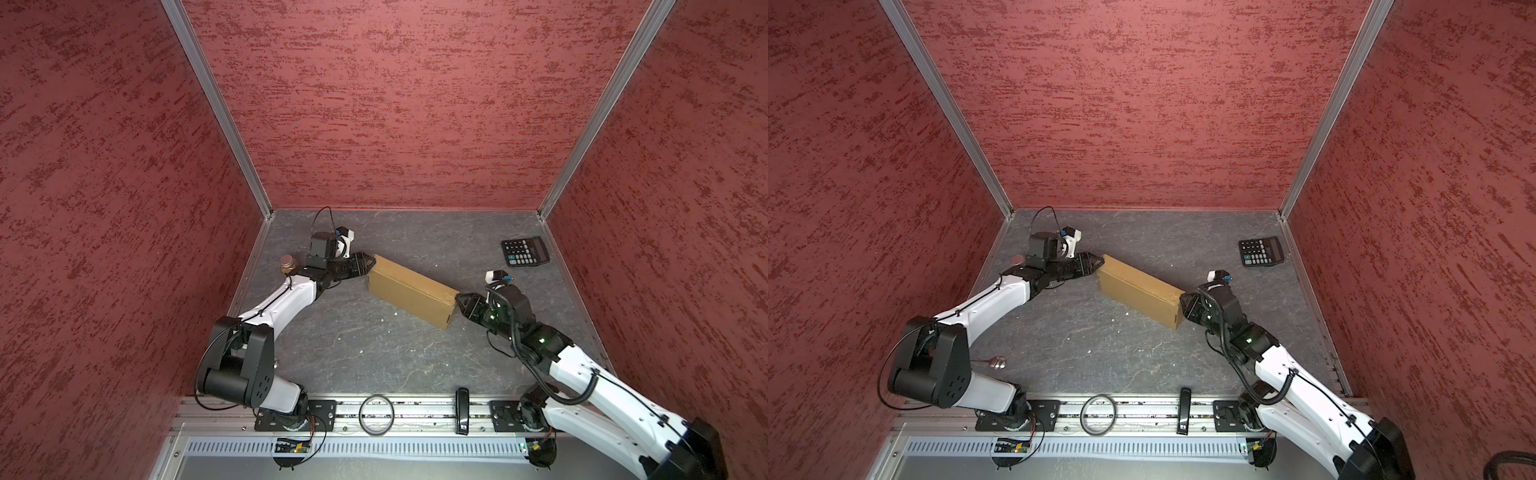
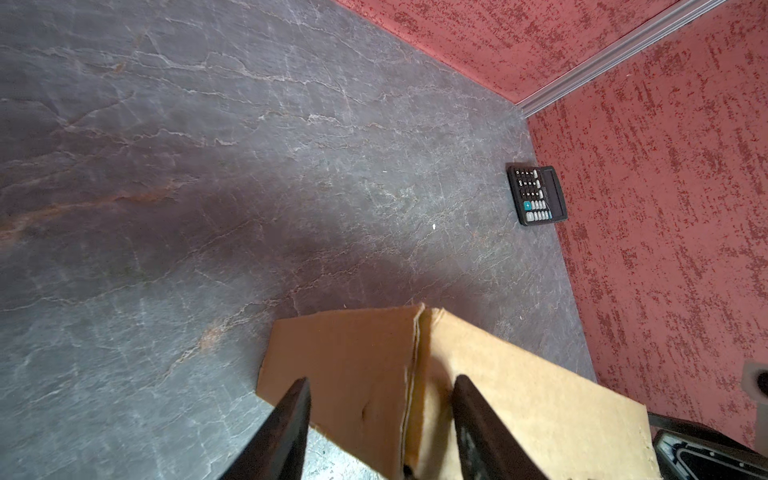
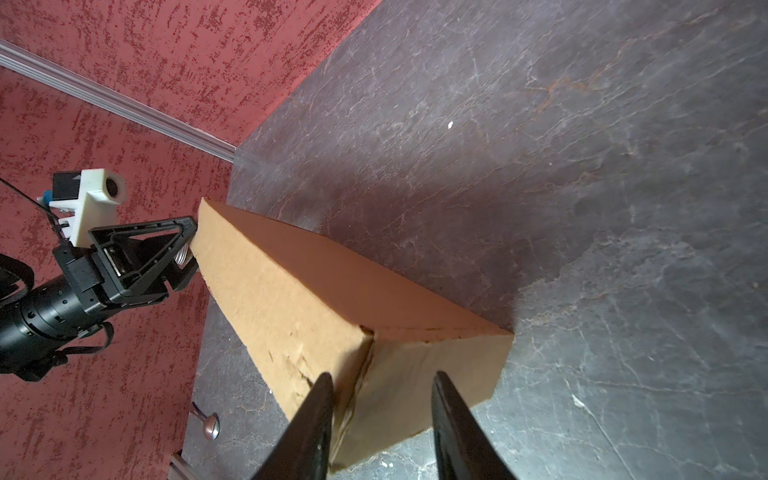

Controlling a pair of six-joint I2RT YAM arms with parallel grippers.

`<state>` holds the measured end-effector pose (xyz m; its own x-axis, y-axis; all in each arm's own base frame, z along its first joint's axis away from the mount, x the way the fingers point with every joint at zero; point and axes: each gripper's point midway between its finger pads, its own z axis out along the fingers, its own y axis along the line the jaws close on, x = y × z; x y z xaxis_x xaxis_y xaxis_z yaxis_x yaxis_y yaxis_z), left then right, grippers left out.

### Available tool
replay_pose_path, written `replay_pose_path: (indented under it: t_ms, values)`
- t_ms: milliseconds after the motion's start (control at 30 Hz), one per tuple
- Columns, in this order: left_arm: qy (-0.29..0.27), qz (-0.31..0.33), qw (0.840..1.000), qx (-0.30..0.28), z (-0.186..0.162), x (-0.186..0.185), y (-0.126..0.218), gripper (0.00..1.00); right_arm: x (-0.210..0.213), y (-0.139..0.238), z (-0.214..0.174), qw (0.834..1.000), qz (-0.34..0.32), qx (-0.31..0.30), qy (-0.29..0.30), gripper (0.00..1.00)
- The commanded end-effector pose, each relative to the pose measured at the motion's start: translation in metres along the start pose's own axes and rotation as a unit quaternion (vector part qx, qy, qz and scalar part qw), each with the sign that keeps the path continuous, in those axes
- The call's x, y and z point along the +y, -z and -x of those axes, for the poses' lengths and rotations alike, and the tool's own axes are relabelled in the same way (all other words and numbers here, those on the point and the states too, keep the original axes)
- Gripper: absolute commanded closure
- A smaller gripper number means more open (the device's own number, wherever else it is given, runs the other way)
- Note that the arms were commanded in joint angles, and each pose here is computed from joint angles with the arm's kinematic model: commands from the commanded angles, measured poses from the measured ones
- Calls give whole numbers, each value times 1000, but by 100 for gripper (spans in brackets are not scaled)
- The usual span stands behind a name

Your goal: Fold the paper box

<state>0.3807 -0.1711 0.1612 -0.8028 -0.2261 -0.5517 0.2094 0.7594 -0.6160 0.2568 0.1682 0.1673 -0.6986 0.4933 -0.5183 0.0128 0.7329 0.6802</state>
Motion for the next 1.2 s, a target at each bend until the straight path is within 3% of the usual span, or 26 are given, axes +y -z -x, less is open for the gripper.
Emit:
replay_pose_path:
  t_ms: [0,500,1167]
  values:
    - [-2,-6,1000,28,-6,-5,5,43,4,4,6,1000,-2,-2,5,54]
    - [-15,-48,998,41,4,-26,10,43,25,-3,6,999,14,33,23,47]
    - [-26,-77,992,95,-21,-37,2,46,32,-15,5,997,0,69,28,44]
